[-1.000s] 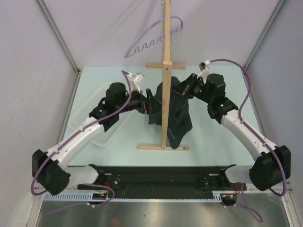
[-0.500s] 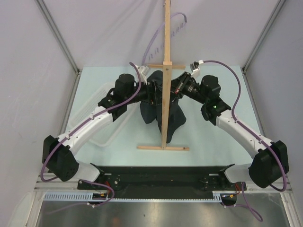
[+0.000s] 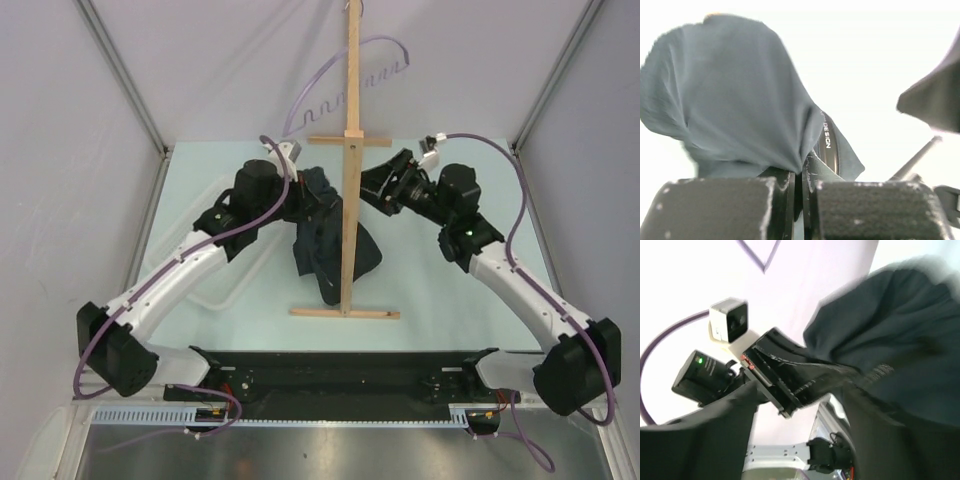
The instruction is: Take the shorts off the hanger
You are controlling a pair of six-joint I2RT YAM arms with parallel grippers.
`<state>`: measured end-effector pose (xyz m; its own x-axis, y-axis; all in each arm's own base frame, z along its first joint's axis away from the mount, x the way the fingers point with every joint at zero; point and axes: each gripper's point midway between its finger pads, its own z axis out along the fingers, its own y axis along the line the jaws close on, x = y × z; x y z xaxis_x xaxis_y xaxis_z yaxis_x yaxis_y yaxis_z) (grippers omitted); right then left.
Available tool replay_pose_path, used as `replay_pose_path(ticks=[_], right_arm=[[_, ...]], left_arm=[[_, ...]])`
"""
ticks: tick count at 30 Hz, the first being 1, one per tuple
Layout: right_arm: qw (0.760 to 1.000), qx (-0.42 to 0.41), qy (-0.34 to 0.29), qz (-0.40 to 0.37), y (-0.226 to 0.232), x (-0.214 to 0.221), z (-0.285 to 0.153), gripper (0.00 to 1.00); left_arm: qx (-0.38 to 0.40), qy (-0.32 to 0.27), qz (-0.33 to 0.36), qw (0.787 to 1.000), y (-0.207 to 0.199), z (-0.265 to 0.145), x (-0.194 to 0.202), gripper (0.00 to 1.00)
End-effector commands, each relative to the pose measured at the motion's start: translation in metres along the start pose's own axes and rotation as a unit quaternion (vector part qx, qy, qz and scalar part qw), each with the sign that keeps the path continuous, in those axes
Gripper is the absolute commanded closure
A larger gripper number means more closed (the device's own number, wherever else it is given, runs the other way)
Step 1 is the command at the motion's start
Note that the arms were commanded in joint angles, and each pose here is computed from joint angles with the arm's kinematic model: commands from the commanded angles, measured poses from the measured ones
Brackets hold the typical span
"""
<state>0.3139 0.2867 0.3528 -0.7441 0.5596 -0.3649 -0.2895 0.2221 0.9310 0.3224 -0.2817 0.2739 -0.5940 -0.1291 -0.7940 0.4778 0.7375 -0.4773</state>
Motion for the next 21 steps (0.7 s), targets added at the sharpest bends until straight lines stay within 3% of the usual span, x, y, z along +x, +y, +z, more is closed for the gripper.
replay_pose_path(ticks=[1,4,11,21], right_arm=[[0.995,0.039,-0.05,-0.083,0.005,-0.029,-0.037,0.11],[0.989,0.092,-0.065,-0.096,-0.017,-0.039,-0.058,0.02],[0.972,0.186,-0.053,-0.13,-0.064,-0.04,-0.091,0.02],[0.963,0.228,-0.04,-0.139,-0.091,-0.022,-0.113,0.02]], left_arm=[[-0.094,-0.109,0.056,0.988,0.017,-0.065,-0.068,1.0],[-0.127,-0.14,0.065,0.98,0.029,-0.097,-0.094,1.0],[-0.185,-0.194,0.054,0.962,0.058,-0.151,-0.144,1.0],[-0.22,-0.221,0.031,0.949,0.096,-0.159,-0.175,1.0]])
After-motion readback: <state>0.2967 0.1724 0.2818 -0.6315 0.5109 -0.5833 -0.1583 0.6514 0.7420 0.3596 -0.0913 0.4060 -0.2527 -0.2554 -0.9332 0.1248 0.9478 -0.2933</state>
